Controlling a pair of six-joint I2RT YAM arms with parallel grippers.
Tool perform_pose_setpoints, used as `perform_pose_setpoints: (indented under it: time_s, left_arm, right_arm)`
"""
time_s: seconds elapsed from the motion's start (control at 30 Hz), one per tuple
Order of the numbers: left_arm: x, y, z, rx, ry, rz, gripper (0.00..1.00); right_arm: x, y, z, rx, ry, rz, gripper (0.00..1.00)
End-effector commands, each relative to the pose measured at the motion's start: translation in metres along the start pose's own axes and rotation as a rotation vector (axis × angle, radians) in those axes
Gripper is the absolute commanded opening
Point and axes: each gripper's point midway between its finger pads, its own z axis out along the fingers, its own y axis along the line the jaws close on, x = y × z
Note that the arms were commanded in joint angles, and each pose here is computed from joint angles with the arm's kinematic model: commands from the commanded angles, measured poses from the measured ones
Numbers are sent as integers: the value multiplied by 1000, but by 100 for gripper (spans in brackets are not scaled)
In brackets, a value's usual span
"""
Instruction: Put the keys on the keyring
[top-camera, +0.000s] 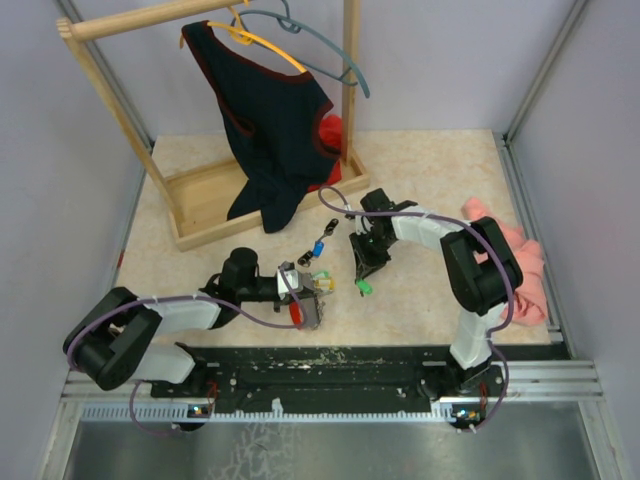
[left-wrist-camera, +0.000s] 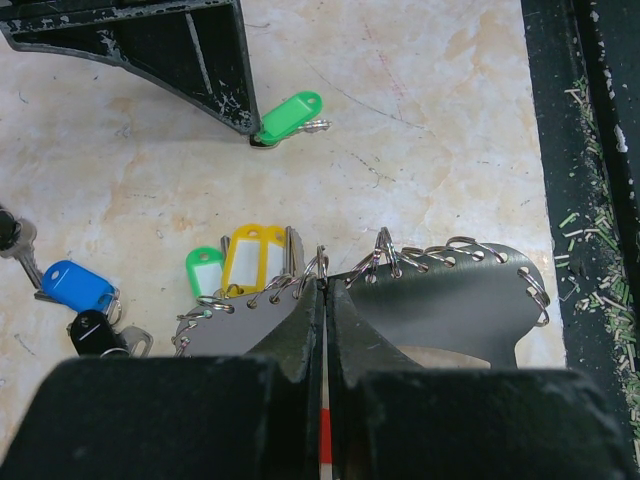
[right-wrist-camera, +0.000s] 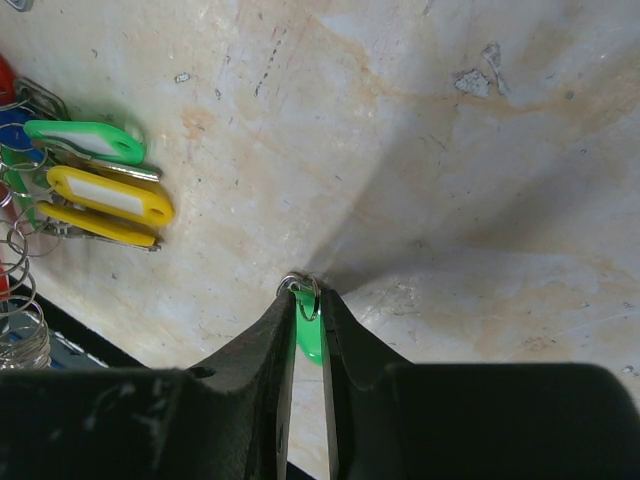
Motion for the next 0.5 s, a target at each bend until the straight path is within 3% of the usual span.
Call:
perform_pose_setpoints:
  time_s: [0.0, 0.23, 0.37, 0.47]
  left_arm:
    - [-8, 4, 3, 6, -19, 13, 1]
    - [-8, 4, 3, 3, -16, 12, 1]
    - [-8, 5, 3, 0, -14, 11, 1]
    - [-8, 5, 3, -3, -14, 11, 1]
  right_arm:
    - [-16, 2, -1, -18, -39, -21, 15]
    - [-12, 2, 0, -20, -35, -25, 9]
    - [-12, 5, -6, -26, -50, -39, 0]
    - [-15, 14, -13, -28, -85, -91, 0]
